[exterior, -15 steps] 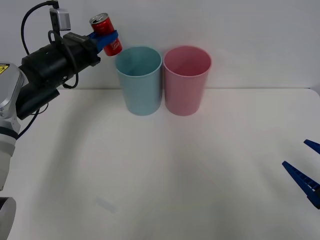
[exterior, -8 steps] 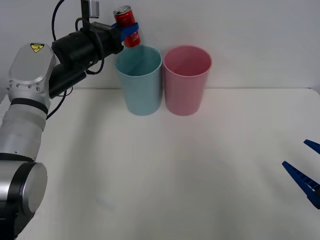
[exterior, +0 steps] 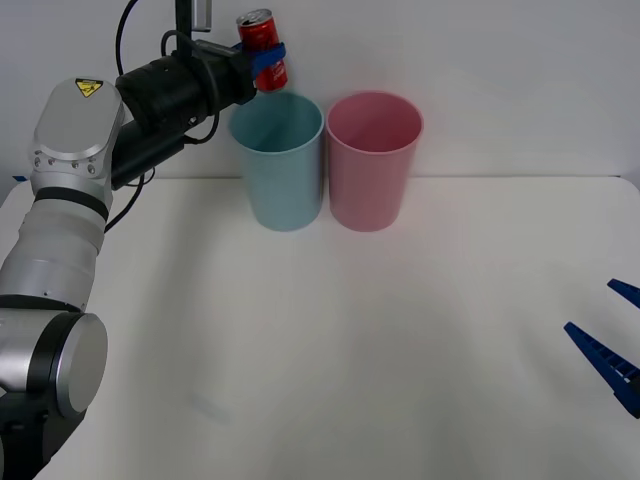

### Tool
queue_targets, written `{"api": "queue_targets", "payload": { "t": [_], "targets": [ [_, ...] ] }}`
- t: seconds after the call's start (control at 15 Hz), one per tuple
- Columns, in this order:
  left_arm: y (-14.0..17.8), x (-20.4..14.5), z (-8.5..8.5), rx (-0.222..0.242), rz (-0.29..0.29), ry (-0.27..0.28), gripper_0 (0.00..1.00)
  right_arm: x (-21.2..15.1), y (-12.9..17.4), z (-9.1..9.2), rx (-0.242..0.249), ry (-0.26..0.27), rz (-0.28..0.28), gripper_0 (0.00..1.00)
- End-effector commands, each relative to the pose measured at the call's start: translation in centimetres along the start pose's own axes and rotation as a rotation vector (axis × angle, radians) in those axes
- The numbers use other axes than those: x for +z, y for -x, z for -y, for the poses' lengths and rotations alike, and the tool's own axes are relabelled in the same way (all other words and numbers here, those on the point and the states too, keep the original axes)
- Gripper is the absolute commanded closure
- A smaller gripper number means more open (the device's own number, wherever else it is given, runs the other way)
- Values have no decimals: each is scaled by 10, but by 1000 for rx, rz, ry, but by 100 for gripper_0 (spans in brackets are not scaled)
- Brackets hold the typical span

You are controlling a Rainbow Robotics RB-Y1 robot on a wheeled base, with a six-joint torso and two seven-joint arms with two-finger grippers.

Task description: Grasp the object on the table and drop it into the matching bin: aluminum can to the light blue bin, PET bottle to the pink bin.

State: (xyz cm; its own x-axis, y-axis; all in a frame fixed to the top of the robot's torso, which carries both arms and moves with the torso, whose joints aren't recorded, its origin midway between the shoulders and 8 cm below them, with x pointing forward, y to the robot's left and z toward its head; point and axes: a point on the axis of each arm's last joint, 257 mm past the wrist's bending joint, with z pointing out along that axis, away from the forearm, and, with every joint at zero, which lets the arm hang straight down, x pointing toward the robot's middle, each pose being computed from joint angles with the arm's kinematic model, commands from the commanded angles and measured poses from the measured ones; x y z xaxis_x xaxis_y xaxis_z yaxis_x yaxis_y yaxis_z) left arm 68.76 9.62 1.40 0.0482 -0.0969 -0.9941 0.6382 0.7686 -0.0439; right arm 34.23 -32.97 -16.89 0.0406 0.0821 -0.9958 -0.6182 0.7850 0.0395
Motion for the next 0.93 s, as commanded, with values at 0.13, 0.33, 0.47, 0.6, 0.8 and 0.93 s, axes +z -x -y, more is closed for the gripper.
{"api": "queue_targets", "payload": {
  "t": [0.13, 0.33, 0.47, 0.6, 0.8, 0.93],
  "targets": [
    [3, 0, -3, -2, 10, 11, 0, 0, 0, 0, 0, 0, 0, 0],
    [4, -1, -4, -10, 15, 11, 0, 0, 0, 0, 0, 0, 0, 0],
    [1, -3, -5, -28, 20, 11, 0, 0, 0, 0, 0, 0, 0, 0],
    [-1, -12, -10, -38, 27, 9, 0, 0, 0, 0, 0, 0, 0, 0],
    [2, -40, -17, -45, 70, 8, 0, 0, 0, 0, 0, 0, 0, 0],
    [0, -62, -22, -55, 89, 10, 0, 0, 0, 0, 0, 0, 0, 0]
  ]
}}
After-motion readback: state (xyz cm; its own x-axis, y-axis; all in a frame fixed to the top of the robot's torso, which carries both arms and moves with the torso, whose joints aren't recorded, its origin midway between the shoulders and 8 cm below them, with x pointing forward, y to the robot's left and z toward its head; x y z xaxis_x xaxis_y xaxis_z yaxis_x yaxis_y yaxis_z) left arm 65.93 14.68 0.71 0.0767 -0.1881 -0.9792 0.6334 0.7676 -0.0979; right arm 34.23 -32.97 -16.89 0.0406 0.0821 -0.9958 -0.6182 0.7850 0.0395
